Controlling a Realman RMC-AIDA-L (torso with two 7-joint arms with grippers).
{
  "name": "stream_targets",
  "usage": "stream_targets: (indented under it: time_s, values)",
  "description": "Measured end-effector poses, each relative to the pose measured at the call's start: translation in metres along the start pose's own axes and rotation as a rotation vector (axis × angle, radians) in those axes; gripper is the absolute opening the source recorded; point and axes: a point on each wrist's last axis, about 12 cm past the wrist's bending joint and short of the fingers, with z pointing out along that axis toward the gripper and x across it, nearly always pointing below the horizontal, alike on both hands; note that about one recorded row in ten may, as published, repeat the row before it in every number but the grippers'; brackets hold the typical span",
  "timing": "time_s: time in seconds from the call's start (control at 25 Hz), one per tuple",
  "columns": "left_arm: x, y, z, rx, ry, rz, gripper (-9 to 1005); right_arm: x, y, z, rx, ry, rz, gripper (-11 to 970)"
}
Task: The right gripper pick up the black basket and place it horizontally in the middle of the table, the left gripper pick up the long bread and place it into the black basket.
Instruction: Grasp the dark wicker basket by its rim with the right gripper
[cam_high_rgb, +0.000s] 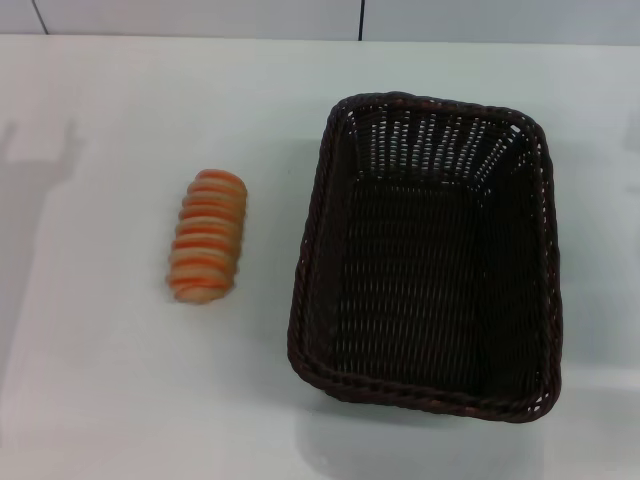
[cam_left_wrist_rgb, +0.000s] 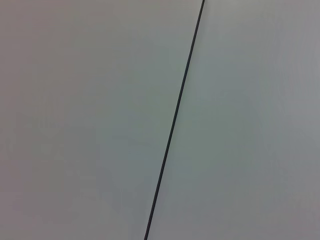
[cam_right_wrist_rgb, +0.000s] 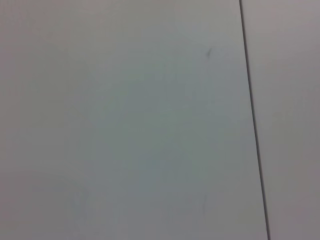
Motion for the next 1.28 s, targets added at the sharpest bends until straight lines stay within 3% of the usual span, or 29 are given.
stream_targets:
  time_s: [0.6, 0.84, 1.04, 1.28]
  values:
    - [0.0, -0.001, 0.0, 0.003, 0.0, -0.001, 832, 0.0, 0.008, -0.002, -0.075, -0.005, -0.018, 318]
    - [0.0, -0.001, 0.001, 0.005, -0.001, -0.003, 832, -0.001, 0.007, -0.002, -0.072, -0.005, -0.005, 458]
    - [0.0, -0.001, 0.002, 0.006, 0.0, -0.003, 832, -0.002, 0.009, 0.0, -0.069, -0.001, -0.003, 668]
    - [0.0, -0.001, 0.0, 0.003, 0.002, -0.002, 832, -0.011, 0.013, 0.02, -0.001, 0.061, -0.096, 700]
